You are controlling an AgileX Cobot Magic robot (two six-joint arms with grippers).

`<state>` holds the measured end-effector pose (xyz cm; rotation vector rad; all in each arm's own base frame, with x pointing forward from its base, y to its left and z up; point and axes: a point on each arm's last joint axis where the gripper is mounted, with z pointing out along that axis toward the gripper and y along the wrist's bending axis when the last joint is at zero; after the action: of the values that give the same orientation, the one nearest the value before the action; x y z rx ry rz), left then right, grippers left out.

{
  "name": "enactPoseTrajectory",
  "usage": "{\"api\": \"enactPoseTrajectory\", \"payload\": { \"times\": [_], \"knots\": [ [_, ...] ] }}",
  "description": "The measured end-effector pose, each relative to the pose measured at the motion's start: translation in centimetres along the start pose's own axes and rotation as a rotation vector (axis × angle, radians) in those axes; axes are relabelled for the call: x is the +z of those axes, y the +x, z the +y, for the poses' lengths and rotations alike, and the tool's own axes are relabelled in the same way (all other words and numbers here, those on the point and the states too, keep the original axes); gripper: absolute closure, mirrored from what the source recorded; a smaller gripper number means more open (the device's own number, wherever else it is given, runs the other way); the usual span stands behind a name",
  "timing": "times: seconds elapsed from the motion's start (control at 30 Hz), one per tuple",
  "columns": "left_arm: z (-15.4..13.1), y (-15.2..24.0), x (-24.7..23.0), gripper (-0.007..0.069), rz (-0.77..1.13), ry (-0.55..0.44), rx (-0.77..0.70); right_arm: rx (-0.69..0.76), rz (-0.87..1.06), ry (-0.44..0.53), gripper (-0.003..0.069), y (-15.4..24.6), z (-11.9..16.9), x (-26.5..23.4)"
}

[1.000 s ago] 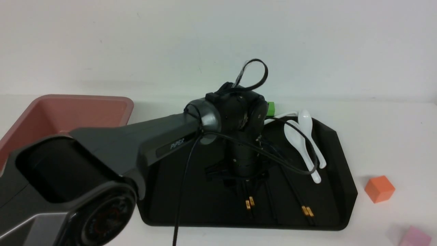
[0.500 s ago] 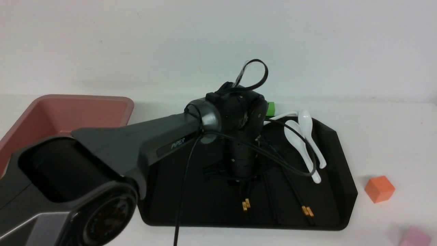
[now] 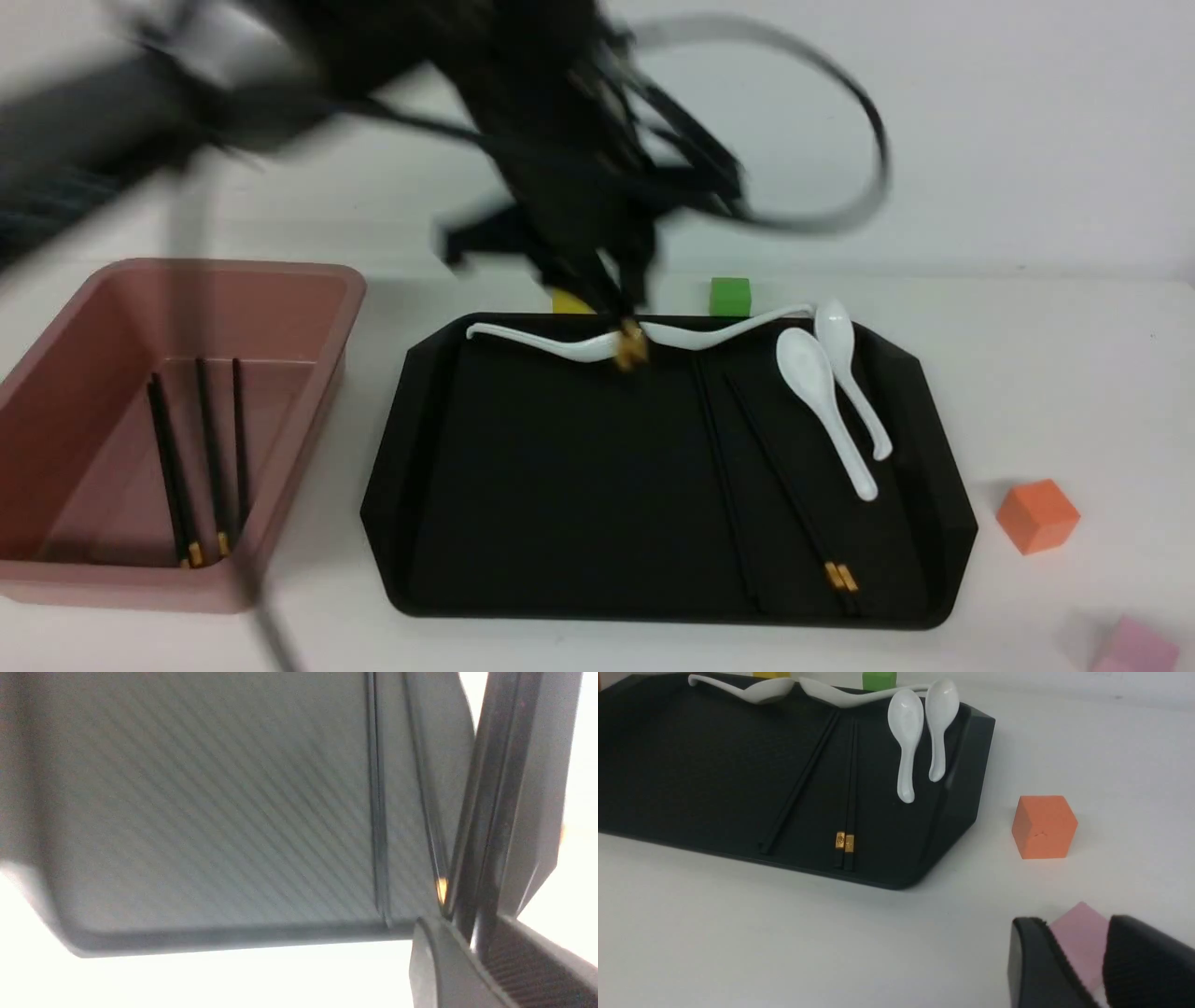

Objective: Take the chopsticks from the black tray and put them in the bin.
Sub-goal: Use the left arm to put the chopsticks into the lunch box

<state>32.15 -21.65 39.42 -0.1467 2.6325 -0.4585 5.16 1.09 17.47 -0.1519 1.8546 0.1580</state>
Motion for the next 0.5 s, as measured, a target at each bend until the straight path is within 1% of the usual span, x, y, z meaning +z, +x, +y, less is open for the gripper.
{"api": "enactPoseTrajectory", "payload": {
  "times": [0.1,0.13,0.17,0.2,0.23,0.3,0.33,0.37,0.4,0.43,0.5],
  "knots": [
    [4.2,-1.8,-5.7,0.0512,-0.156,-0.046,-0.043,0.0,0.0,0.0,0.0419,0.0,0.0,0.0],
    [6.2,-2.0,-7.2,0.0512,-0.191,-0.074,-0.076,0.0,0.0,0.0,0.0419,0.0,0.0,0.0],
    [7.2,-2.1,-7.7,0.0512,-0.202,-0.088,-0.093,0.0,0.0,0.0,0.0419,0.0,0.0,0.0],
    [9.2,-1.9,-8.4,0.0512,-0.209,-0.13,-0.125,0.0,0.0,0.0,0.0419,0.0,0.0,0.0],
    [10.3,-1.8,-8.5,0.0512,-0.208,-0.153,-0.142,0.0,0.0,0.0,0.0419,0.0,0.0,0.0],
    [13.6,-1.1,-8.2,0.0512,-0.172,-0.234,-0.193,0.0,0.0,0.0,0.0419,0.0,0.0,0.0],
    [14.3,-1.0,-8.0,0.0512,-0.162,-0.25,-0.203,0.0,0.0,0.0,0.0419,0.0,0.0,0.0],
    [16.8,-0.4,-6.8,0.0512,-0.113,-0.312,-0.255,0.0,0.0,0.0,0.0419,0.0,0.0,0.0],
    [17.8,0.0,-6.0,0.0512,-0.082,-0.338,-0.274,0.0,0.0,0.0,0.0419,0.0,0.0,0.0],
    [19.5,0.5,-5.0,0.0512,-0.039,-0.38,-0.315,0.0,0.0,0.0,0.0419,0.0,0.0,0.0],
    [21.3,1.0,-3.6,0.0512,0.006,-0.418,-0.352,0.0,0.0,0.0,0.0419,0.0,0.0,0.0]
  ]
}}
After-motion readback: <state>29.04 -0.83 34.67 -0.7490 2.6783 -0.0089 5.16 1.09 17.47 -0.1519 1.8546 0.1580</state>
